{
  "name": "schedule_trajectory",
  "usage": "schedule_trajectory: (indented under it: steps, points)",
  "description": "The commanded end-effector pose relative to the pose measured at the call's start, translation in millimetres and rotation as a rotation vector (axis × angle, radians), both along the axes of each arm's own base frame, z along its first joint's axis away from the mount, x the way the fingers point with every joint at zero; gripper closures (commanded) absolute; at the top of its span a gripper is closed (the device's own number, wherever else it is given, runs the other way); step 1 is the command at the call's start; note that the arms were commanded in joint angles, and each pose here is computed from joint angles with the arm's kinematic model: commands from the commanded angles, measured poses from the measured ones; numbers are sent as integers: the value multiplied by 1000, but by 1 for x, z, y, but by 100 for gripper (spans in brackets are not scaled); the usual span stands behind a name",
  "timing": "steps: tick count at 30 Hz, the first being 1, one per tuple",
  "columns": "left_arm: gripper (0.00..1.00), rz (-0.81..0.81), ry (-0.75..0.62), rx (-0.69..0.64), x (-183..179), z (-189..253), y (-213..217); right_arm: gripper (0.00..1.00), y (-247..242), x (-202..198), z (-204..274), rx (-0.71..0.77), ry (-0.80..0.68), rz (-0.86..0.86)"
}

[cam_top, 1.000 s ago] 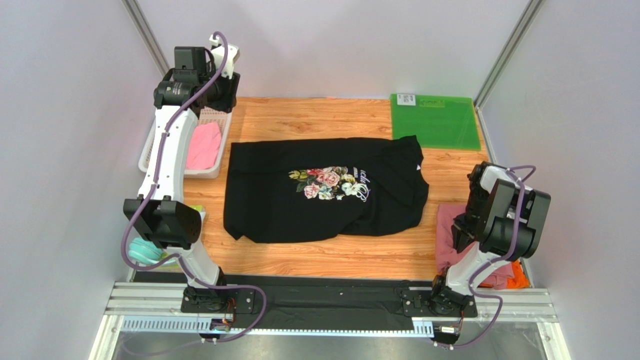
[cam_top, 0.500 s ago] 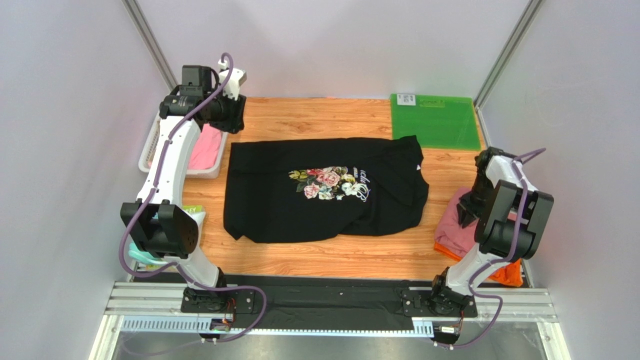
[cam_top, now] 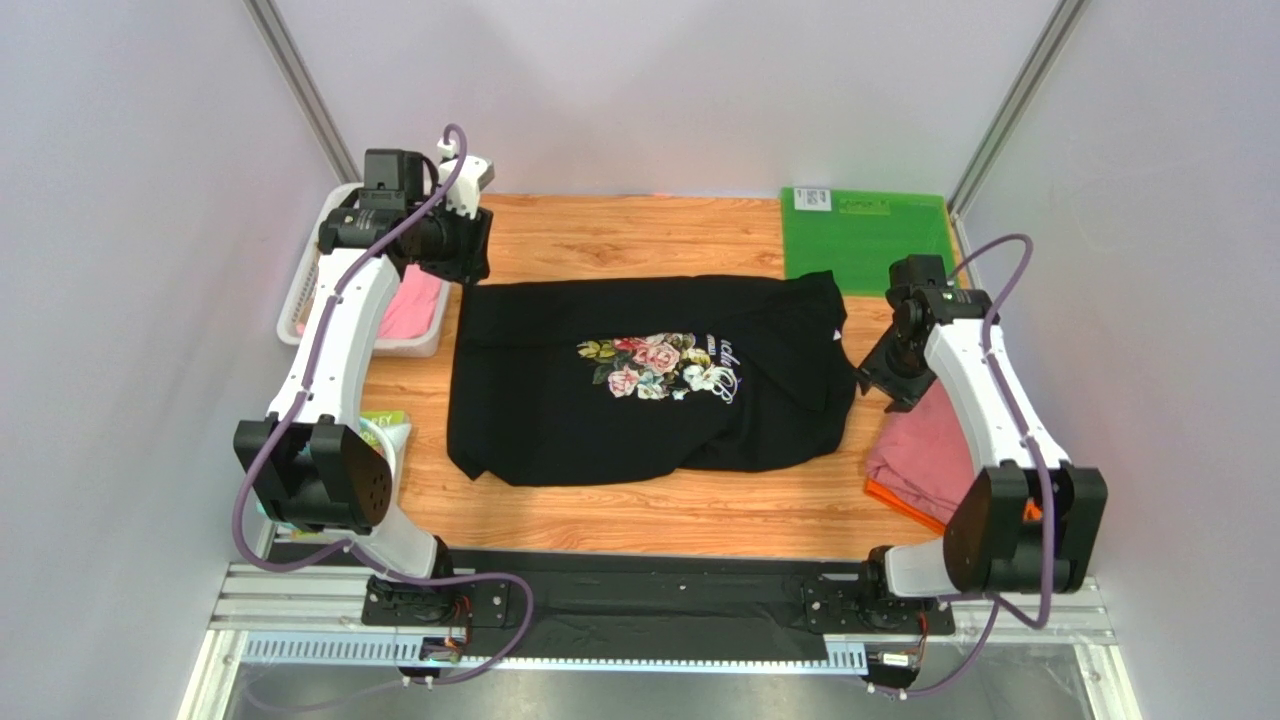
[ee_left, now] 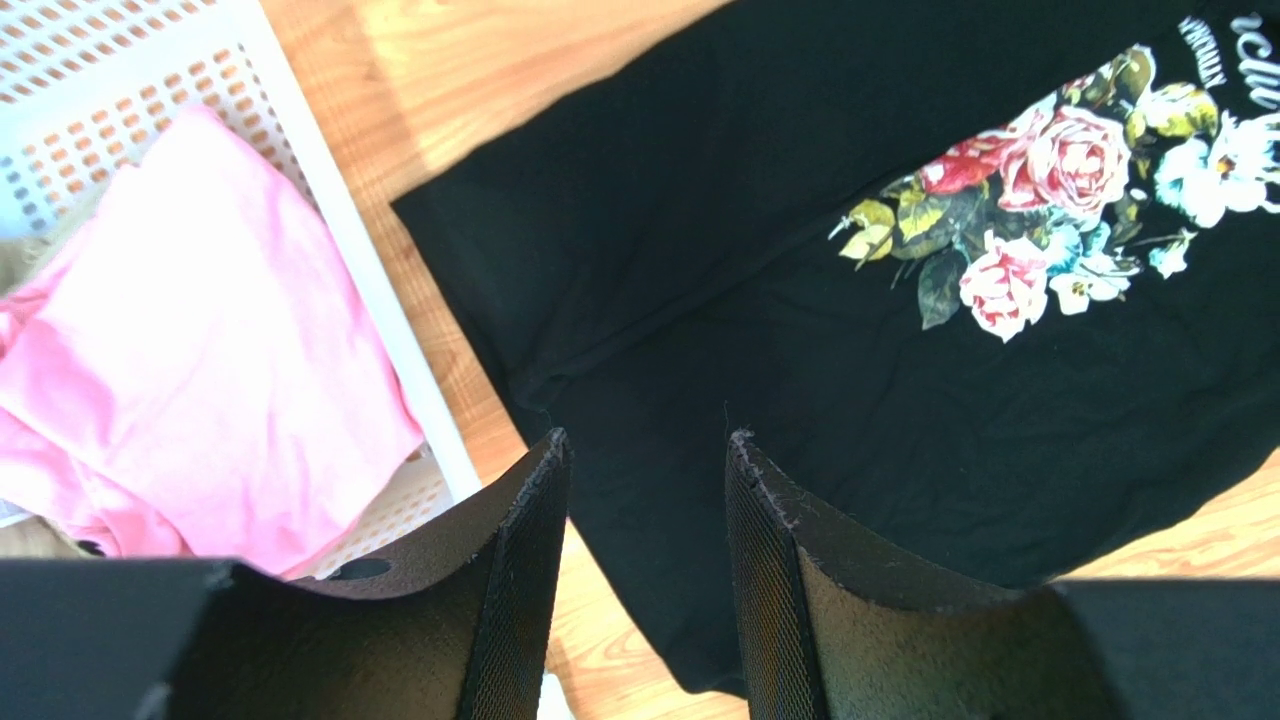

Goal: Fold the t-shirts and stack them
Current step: Fold the flattened tshirt in 1/3 of the way

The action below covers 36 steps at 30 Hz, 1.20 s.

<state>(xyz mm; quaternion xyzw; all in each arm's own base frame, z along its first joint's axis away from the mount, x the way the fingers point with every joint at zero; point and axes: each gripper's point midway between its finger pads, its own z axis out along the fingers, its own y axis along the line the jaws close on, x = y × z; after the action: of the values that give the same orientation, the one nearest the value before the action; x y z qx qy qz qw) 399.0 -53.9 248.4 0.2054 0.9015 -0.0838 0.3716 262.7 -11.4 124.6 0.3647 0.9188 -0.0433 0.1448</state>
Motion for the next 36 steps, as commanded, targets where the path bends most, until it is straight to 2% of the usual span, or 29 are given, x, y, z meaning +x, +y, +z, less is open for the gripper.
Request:
schedule_trajectory:
  steps: [1,3,4,6,13,15,20,24,30,36]
  points:
    - [50,-3,-49,-36,1,13,-5,55,57,21,27,84,-103,255]
    - [50,-6,-19,-44,-1,-2,-8,64,87,28,26,66,-100,399]
    - [50,-16,-9,-42,-2,-8,-12,66,96,33,18,49,-73,450]
    - [50,-27,32,-23,-6,-27,-17,69,130,47,25,30,-109,573]
    - [51,-112,133,21,-23,-81,-48,66,167,97,-7,-162,-21,767]
    - [51,-104,156,39,-20,-99,-46,65,170,112,-4,-204,-38,771]
    - [53,-91,212,83,-8,-132,-41,61,160,127,-27,-312,37,775]
    - [54,-153,247,21,-28,-132,-61,61,146,128,-45,-393,106,766]
    - [54,-234,283,26,-65,-134,-74,63,144,128,-67,-414,162,762]
    - [54,-238,308,43,-75,-141,-71,64,153,127,-75,-382,162,766]
